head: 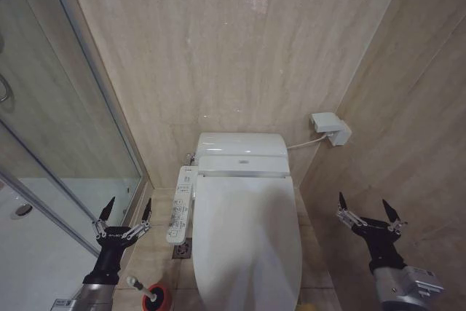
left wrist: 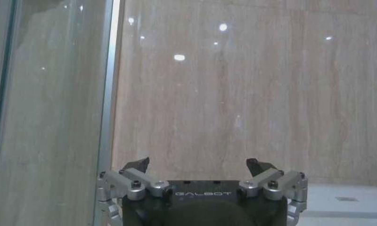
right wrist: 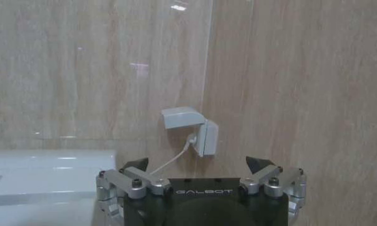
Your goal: Open the toilet lid, clean the toilet bowl with a toilet brush, close the toilet lid, and flush.
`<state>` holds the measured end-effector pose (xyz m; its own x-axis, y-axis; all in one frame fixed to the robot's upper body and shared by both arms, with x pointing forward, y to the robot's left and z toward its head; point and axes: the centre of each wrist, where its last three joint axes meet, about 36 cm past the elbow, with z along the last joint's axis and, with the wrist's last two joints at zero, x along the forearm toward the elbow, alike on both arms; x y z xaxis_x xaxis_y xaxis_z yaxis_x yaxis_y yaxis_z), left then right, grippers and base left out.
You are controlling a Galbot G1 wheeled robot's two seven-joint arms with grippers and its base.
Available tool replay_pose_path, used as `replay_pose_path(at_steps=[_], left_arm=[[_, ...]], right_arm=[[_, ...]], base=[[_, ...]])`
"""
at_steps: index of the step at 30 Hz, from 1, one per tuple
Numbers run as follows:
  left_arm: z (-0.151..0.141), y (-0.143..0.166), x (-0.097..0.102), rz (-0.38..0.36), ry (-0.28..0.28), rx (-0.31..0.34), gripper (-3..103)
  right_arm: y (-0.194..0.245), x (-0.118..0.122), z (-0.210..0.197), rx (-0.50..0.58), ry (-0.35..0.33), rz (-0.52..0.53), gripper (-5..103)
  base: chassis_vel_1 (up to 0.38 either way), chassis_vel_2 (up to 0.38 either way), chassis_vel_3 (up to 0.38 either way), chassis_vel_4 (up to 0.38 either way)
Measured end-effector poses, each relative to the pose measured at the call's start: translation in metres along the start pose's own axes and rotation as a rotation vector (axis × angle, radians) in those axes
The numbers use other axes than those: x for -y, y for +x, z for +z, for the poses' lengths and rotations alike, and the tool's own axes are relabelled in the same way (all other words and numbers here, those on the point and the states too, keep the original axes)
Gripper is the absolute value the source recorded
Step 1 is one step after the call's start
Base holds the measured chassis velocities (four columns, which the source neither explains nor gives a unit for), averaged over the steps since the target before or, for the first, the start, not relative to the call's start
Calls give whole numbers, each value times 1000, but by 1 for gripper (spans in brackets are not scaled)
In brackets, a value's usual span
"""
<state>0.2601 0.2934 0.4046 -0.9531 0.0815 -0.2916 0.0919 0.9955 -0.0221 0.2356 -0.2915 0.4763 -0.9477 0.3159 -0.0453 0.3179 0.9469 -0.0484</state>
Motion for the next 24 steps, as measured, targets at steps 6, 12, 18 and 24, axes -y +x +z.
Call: replay_pose_path(at_steps=[6,12,18,24], left_arm=[[0,0,0,0,0,0,100],[0,0,0,0,0,0,100],[0,0,0,0,0,0,100],[0,0,0,0,0,0,100]], right_arm=[[0,0,0,0,0,0,100],[0,0,0,0,0,0,100],[0,0,0,0,0,0,100],[0,0,0,0,0,0,100]], base=[[0,0,0,0],[0,0,0,0],[0,0,0,0],[6,-7,-6,9]])
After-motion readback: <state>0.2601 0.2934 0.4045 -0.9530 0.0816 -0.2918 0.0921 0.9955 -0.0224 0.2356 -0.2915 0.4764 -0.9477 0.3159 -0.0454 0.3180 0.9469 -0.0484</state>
